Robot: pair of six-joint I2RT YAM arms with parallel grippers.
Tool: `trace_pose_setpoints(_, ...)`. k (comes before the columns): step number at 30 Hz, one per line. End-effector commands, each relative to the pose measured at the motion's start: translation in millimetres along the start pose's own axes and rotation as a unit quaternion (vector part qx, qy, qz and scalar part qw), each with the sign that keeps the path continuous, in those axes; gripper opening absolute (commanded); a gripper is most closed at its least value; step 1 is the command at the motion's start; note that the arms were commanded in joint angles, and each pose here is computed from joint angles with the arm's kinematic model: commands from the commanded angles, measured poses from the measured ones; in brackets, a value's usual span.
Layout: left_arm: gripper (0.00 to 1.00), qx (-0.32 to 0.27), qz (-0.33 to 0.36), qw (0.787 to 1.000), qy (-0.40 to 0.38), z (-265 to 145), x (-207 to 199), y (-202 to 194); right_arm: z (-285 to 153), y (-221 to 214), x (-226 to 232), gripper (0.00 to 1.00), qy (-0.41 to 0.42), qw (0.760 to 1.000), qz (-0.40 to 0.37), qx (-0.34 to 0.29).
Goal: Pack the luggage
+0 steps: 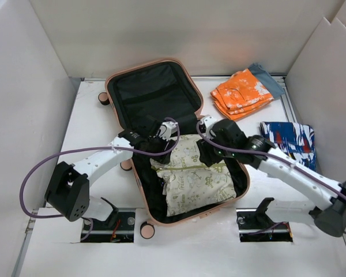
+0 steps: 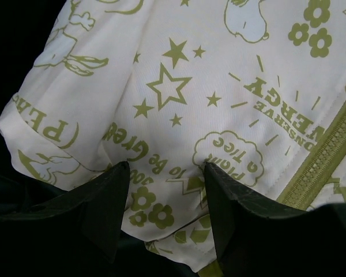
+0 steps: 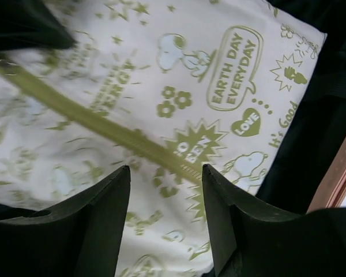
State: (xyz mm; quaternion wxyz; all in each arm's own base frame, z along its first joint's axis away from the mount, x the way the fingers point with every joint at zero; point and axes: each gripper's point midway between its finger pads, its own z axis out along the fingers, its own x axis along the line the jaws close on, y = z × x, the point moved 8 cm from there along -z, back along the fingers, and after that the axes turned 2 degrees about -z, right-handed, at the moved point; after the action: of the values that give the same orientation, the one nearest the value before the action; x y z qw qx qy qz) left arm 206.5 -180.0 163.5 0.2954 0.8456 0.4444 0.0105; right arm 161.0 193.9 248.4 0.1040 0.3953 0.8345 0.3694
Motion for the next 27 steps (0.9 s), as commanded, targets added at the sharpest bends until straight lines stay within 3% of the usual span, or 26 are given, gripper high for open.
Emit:
trace_pose_setpoints(1,0.52,-0.016,0.011,1.0,0.008,-0.4,1.7,5.8,8.8,11.1,-15.1,0.58,0.019,0.998,-0.056,0.012)
trace_pose_setpoints(10,0.52,-0.029,0.009,0.999,0.02,-8.4,1.8,7.1,17.8,-1.0,-14.8,0.58,0.023,0.999,-0.033,0.017)
trace_pose_setpoints(17,0.53,-0.037,-0.005,0.998,0.044,-8.5,11.7,5.2,13.8,-9.5,31.2,0.58,0.065,0.998,-0.02,-0.004)
trace_pose_setpoints(19,0.53,-0.043,-0.004,0.998,0.044,-11.4,11.0,6.2,13.0,-14.4,60.0,0.58,0.099,0.994,-0.035,-0.003)
trace_pose_setpoints(27,0.53,-0.062,-0.013,0.997,0.038,-20.7,11.9,11.7,34.3,-23.4,102.7,0.58,0.15,0.986,-0.07,0.013)
